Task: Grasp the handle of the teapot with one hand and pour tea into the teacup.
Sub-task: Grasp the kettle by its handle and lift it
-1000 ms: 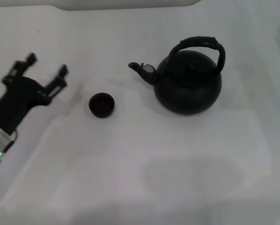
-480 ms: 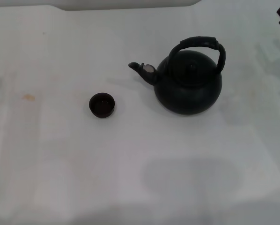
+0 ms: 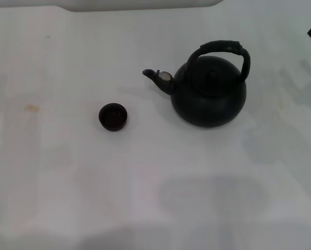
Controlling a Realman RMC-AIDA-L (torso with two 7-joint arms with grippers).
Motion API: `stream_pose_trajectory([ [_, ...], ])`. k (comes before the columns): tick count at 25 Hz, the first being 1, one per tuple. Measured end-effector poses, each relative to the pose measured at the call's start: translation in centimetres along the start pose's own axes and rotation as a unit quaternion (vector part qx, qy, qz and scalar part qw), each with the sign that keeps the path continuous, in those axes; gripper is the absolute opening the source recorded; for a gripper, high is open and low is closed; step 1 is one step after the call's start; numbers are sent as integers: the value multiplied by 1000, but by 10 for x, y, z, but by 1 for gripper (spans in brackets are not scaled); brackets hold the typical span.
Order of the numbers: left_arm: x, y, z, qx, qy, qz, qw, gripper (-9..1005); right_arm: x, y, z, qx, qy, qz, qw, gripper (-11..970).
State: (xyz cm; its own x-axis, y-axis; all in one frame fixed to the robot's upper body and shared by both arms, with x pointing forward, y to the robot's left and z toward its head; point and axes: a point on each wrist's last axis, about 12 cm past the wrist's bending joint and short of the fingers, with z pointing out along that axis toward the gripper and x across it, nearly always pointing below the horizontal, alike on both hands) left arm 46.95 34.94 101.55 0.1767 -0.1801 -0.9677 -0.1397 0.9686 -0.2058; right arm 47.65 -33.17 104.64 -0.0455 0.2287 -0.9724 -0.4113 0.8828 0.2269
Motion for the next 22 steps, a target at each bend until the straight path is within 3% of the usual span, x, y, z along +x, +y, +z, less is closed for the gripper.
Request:
stream_pose_trajectory([
  [10,0,1,3,0,3,5,1000,872,-8,38,-11,15,67,-49,996,656],
  [16,-1,3,3,-1,3,9,1000,872,-9,64,-10,-4,97,-35,995,656],
  [22,-1,4,3,-2,2,10,1000,870,-2,80,-4,-10,120,-36,992,656],
])
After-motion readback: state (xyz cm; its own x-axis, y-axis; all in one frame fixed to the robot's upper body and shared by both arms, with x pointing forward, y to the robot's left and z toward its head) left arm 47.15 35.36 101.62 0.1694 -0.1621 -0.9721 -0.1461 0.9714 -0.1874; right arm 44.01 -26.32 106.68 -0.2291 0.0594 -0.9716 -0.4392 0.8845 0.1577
